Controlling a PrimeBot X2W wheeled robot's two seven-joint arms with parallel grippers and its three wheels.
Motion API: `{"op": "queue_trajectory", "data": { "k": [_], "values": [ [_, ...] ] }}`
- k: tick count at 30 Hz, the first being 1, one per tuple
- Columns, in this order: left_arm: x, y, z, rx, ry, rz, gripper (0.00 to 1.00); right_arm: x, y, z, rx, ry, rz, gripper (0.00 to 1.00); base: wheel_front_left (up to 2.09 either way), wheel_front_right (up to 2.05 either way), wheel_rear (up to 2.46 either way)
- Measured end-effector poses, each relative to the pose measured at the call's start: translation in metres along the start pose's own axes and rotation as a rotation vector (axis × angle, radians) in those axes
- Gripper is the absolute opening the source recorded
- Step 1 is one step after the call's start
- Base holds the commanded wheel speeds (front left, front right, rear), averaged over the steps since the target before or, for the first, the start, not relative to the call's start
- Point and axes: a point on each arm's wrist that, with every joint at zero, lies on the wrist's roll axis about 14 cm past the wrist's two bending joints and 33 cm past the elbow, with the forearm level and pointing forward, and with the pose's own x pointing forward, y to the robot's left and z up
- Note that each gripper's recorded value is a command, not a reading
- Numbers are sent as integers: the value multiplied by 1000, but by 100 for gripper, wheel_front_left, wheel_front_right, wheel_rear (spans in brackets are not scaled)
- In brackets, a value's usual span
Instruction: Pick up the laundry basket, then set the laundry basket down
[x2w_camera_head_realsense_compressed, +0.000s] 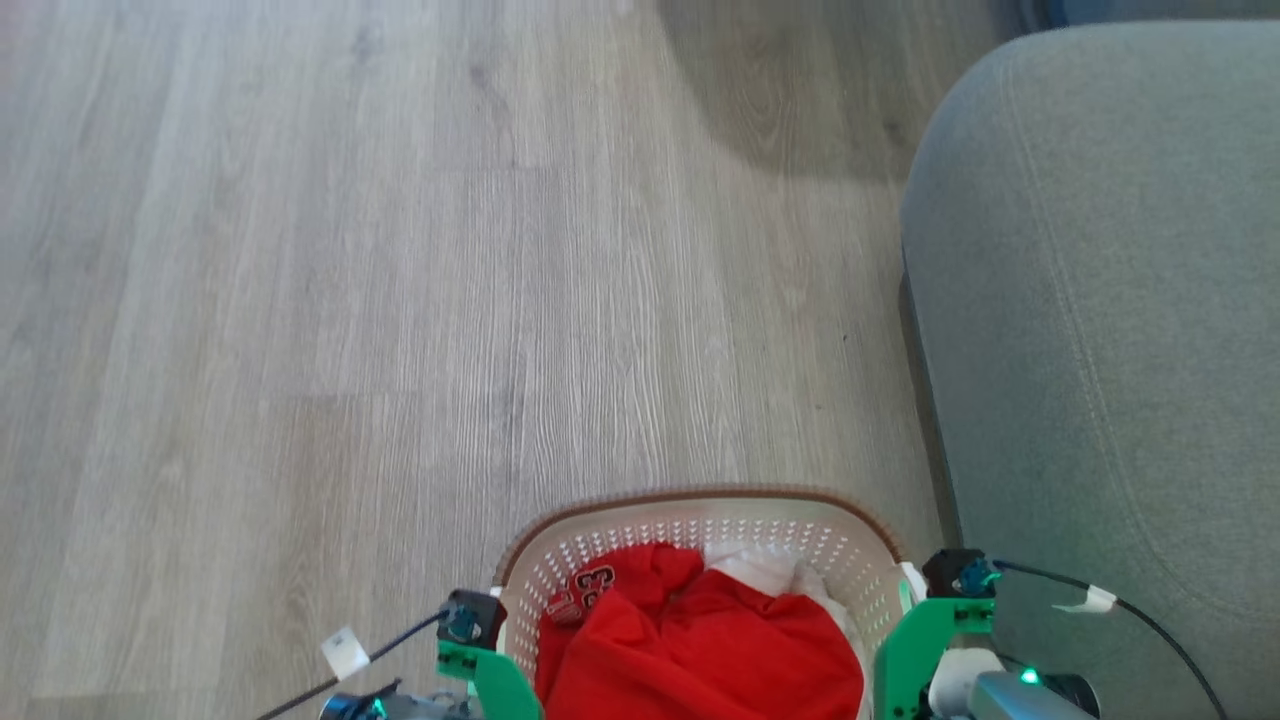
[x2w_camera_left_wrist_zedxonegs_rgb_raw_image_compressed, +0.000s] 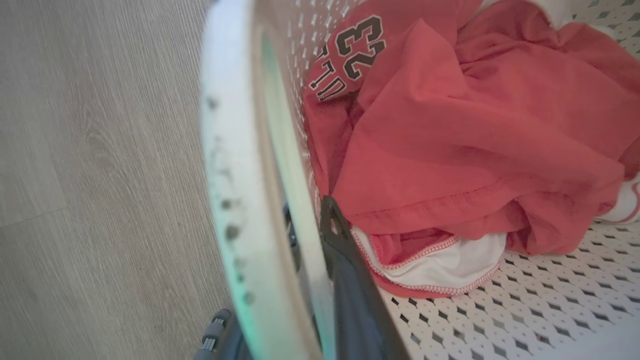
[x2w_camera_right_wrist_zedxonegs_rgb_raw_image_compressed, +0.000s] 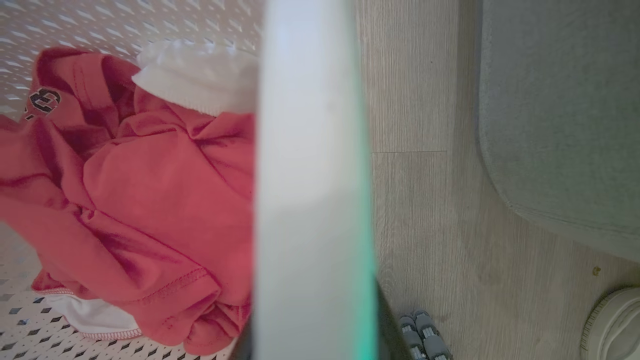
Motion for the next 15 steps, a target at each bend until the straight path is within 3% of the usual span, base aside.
{"op": "queue_trajectory", "data": {
  "k": [15],
  "values": [
    [-9, 1, -6, 13, -3, 10, 0, -9, 8, -8, -11, 1, 18, 0, 0, 0, 0]
  ]
}}
